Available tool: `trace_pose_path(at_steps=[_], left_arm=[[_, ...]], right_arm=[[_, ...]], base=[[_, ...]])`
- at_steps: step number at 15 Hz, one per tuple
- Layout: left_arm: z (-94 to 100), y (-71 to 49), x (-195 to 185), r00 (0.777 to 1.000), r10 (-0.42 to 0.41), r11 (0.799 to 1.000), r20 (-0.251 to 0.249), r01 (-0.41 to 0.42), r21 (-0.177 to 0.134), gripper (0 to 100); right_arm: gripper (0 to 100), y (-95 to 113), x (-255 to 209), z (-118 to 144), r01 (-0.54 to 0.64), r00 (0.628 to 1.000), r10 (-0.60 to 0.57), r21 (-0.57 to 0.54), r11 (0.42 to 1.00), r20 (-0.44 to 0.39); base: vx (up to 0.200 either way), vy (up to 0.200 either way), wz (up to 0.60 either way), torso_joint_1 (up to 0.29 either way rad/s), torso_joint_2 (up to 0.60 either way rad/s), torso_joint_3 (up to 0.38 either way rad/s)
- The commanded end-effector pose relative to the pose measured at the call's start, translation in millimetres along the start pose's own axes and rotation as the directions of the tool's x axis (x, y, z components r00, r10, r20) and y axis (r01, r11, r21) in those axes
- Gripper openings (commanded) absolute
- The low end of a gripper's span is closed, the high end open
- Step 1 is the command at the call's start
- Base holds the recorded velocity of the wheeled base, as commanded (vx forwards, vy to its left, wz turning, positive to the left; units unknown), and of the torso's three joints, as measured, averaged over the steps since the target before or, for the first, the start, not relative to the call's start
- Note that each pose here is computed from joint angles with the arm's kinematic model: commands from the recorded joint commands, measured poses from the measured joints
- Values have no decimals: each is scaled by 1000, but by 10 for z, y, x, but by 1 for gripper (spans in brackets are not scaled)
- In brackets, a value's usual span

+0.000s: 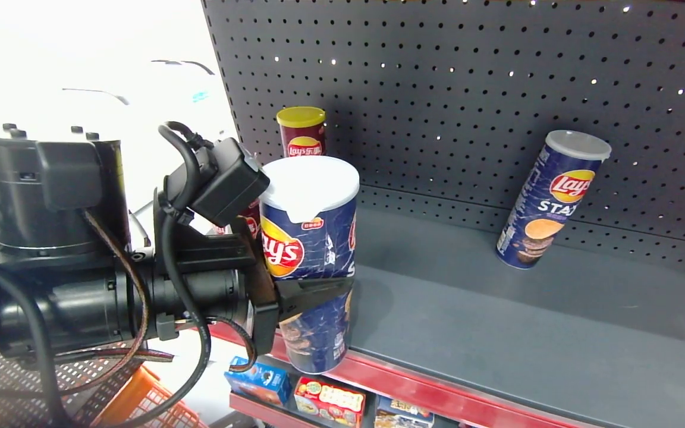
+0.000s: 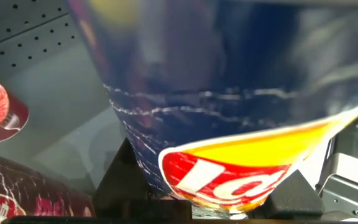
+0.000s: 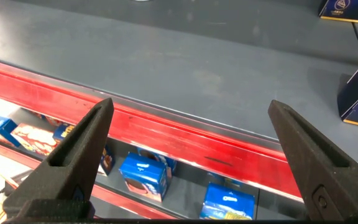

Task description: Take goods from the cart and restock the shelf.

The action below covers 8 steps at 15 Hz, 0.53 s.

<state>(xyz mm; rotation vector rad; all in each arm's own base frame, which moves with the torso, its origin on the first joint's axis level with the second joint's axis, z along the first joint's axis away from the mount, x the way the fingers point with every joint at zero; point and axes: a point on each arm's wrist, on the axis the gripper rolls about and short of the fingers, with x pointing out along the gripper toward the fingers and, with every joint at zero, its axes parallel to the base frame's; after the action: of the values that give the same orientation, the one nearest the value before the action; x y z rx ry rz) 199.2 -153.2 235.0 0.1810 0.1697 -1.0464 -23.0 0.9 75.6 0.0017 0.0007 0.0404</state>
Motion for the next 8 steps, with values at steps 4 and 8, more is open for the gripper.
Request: trace_pose_path(at_steps=[4, 8], left_arm=[[25, 0, 2, 1000, -2, 1000, 10, 2, 4, 0], [23, 3, 10, 1000, -2, 1000, 8, 2, 4, 0]], right_arm=[[100, 0, 1, 0, -1, 1000, 1, 0, 1000, -1], [100, 0, 1, -1, -1, 1000, 1, 0, 1000, -2]], base=[[0, 0, 0, 0, 0, 0], [0, 0, -600, 2, 0, 2]])
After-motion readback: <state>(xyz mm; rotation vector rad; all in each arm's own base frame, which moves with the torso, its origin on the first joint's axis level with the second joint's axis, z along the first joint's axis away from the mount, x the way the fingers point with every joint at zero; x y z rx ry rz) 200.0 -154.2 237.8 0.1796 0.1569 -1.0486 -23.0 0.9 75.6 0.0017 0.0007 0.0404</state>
